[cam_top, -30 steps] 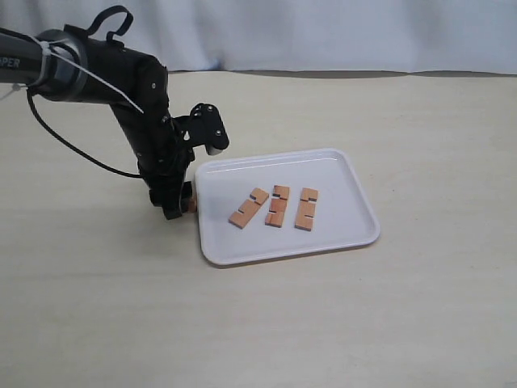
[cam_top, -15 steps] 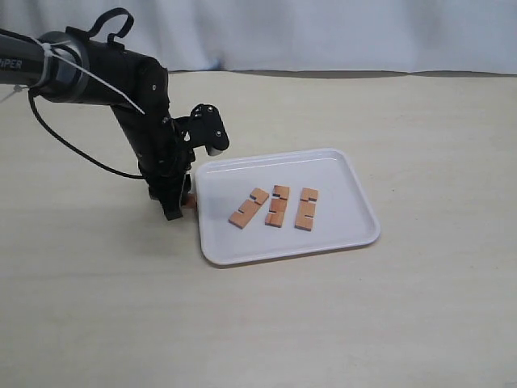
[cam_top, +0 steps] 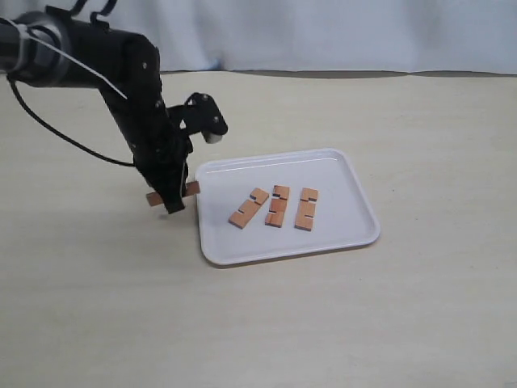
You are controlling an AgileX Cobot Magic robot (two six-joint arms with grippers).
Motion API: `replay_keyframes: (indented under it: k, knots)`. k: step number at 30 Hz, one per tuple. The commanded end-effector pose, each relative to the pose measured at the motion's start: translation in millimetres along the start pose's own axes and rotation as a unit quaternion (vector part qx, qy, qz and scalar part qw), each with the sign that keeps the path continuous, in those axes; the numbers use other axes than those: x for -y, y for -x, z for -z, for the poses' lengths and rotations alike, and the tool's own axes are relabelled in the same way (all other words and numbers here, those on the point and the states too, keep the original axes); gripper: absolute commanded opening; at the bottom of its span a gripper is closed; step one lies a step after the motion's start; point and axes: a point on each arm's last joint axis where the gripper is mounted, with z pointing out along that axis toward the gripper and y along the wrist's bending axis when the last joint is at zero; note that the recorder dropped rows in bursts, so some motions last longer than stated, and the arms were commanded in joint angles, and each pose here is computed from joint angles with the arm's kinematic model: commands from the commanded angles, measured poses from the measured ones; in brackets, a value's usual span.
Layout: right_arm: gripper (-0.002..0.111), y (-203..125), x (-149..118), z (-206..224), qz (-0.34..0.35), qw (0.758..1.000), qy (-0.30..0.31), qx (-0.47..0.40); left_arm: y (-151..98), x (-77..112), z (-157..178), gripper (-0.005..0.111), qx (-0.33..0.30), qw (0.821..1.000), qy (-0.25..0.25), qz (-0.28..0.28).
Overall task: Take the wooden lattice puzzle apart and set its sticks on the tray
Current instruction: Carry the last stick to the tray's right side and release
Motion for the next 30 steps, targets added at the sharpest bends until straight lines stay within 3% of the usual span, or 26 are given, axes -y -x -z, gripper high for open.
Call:
replay_keyframes:
  k: [1,5,9,16,23,26,30]
  knots:
    - [0.004,-0.3,0.1,0.2,0.004,1.0,0.0,0.002,18.7,9.3,43.0,0.0,0.121,0.99,-0.012,0.074]
    - [0.004,-0.3,0.1,0.2,0.004,1.0,0.0,0.002,44.0,19.0,54.4,0.0,0.246,0.951,-0.085,0.169]
    - [0.004,-0.3,0.1,0.2,0.004,1.0,0.0,0.002,69.0,30.1,36.5,0.0,0.289,0.93,-0.095,0.208]
    - [0.004,-0.3,0.1,0.2,0.004,1.0,0.0,0.002,111.8,65.7,-17.5,0.0,0.285,0.934,-0.084,0.2]
    - [0.004,-0.3,0.1,0.2,0.004,1.0,0.0,0.002,136.1,72.7,-37.4,0.001,0.288,0.931,-0.094,0.201]
    - [0.004,-0.3,0.1,0.2,0.004,1.0,0.0,0.002,136.8,70.0,-42.5,0.013,0.293,0.93,-0.078,0.207]
    - [0.004,-0.3,0.1,0.2,0.004,1.0,0.0,0.002,136.7,68.8,-44.2,0.045,0.294,0.93,-0.072,0.208]
